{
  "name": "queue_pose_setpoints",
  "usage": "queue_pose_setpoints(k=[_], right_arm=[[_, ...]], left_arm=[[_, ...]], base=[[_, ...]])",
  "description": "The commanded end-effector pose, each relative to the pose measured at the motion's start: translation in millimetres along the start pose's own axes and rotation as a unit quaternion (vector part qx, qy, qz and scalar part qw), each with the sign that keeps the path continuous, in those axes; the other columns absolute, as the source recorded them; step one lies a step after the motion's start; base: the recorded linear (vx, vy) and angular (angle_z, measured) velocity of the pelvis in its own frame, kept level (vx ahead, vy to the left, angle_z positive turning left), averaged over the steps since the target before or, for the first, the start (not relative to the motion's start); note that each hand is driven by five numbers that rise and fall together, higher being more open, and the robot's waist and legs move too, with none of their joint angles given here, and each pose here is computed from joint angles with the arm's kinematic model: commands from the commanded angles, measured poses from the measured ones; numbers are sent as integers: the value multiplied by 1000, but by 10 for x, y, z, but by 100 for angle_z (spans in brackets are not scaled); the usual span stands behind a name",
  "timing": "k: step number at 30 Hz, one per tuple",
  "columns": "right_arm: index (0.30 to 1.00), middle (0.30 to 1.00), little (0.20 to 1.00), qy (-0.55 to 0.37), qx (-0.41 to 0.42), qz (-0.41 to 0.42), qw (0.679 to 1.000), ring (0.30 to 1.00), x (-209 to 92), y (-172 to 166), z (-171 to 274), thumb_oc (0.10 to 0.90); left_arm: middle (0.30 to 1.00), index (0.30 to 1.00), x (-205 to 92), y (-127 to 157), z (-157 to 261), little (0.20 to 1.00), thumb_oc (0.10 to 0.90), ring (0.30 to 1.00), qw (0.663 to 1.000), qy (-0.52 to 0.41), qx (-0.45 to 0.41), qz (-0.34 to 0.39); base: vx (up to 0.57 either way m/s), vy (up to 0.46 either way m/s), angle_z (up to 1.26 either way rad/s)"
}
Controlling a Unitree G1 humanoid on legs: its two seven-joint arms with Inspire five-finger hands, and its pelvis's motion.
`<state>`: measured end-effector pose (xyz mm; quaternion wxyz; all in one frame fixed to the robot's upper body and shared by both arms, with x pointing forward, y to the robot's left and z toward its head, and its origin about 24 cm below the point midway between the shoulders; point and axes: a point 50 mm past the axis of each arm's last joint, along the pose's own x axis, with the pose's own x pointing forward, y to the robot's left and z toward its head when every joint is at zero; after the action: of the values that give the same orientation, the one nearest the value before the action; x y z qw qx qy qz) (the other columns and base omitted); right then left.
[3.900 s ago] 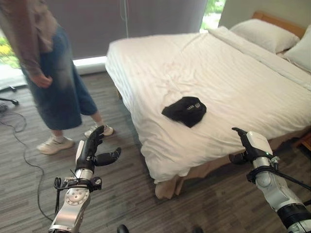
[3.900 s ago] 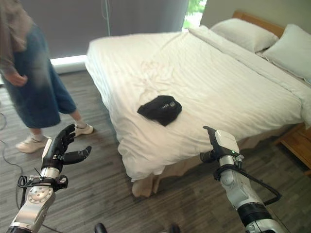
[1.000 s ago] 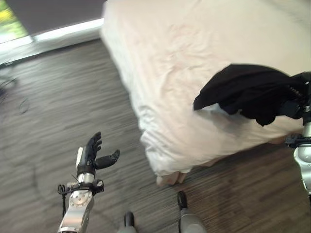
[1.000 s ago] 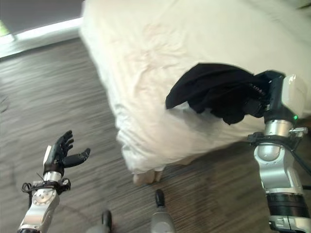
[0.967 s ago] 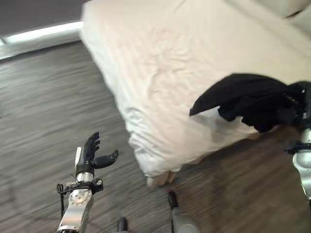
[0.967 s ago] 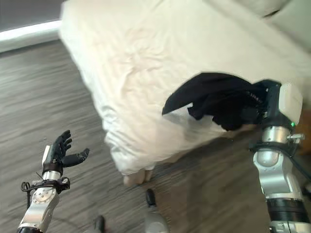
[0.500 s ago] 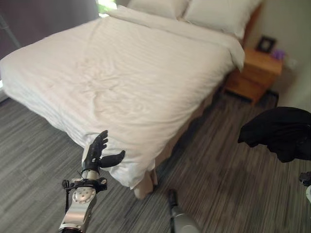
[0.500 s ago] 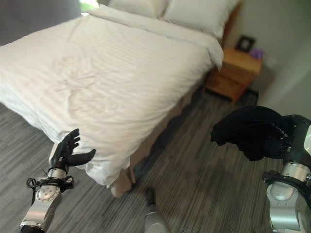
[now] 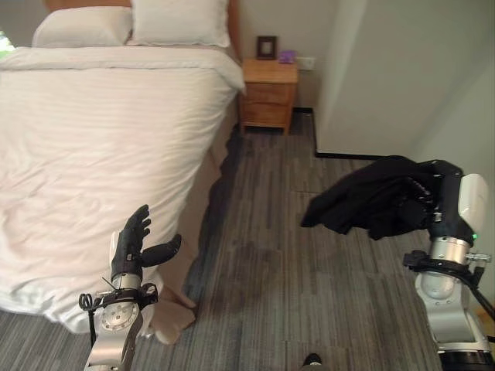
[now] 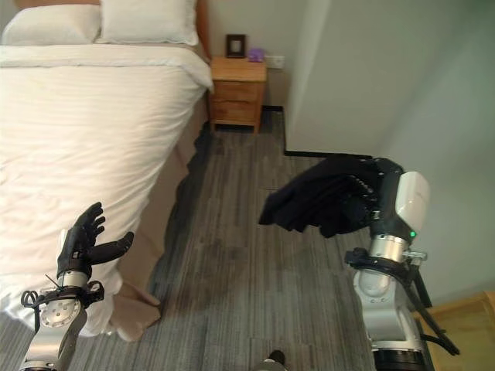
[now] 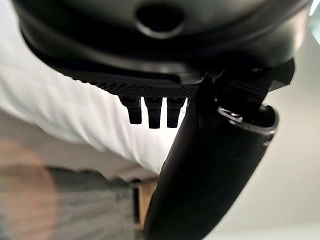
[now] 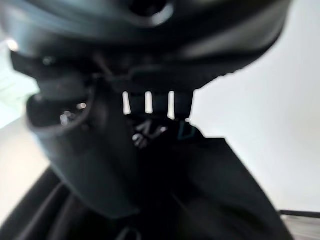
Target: Pick up bed clothes into laundry basket.
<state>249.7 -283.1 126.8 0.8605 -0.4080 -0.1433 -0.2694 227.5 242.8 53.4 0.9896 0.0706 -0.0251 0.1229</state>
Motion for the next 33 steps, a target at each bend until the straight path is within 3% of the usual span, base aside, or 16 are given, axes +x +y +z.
queue_pose_setpoints(k=[1, 11, 16, 18, 23, 26, 27, 33], right_arm=[[300, 300, 300, -119, 16, -38, 992, 300, 65, -151, 387, 400], [300, 300, 300, -116, 33, 56, 991, 300, -193, 60, 342, 400], [300, 300, 300, -137, 40, 96, 985, 300, -231, 200, 412, 400], [300, 300, 300, -137, 27, 113, 984, 300, -268, 218, 374, 400], [300, 300, 300, -145, 2, 116, 983, 300, -223, 229, 337, 400], [300, 300, 300, -156, -21, 101, 982, 300, -158, 236, 334, 400], [300, 300, 300, -135, -64, 107, 983, 300, -152, 176, 196, 400], [300, 300, 300, -119, -54, 93, 987, 300, -187, 141, 162, 400]], left_arm=[[900, 900, 123, 90, 826, 900, 800, 900, 975, -216, 58, -6], [900, 900, 439, -387, 1376, 900, 800, 900, 947, -320, 0, -37], [900, 900, 443, -668, 1498, 900, 800, 900, 938, -335, -52, -66], [900, 900, 432, -963, 1576, 900, 800, 900, 931, -340, -76, -108], [900, 900, 486, -1346, 1796, 900, 800, 900, 917, -357, -95, -151], [900, 900, 489, -1345, 1704, 900, 800, 900, 924, -344, -84, -144], [900, 900, 445, -1411, 1668, 900, 800, 900, 923, -338, -88, -161], [900, 900, 512, -1341, 1395, 900, 800, 900, 946, -295, -28, -131]], base=[[-79, -287, -100], [-22, -285, -48], [83, -84, -172], [86, 26, -154], [166, 126, -127], [207, 180, -142], [157, 82, -174], [207, 142, -115]])
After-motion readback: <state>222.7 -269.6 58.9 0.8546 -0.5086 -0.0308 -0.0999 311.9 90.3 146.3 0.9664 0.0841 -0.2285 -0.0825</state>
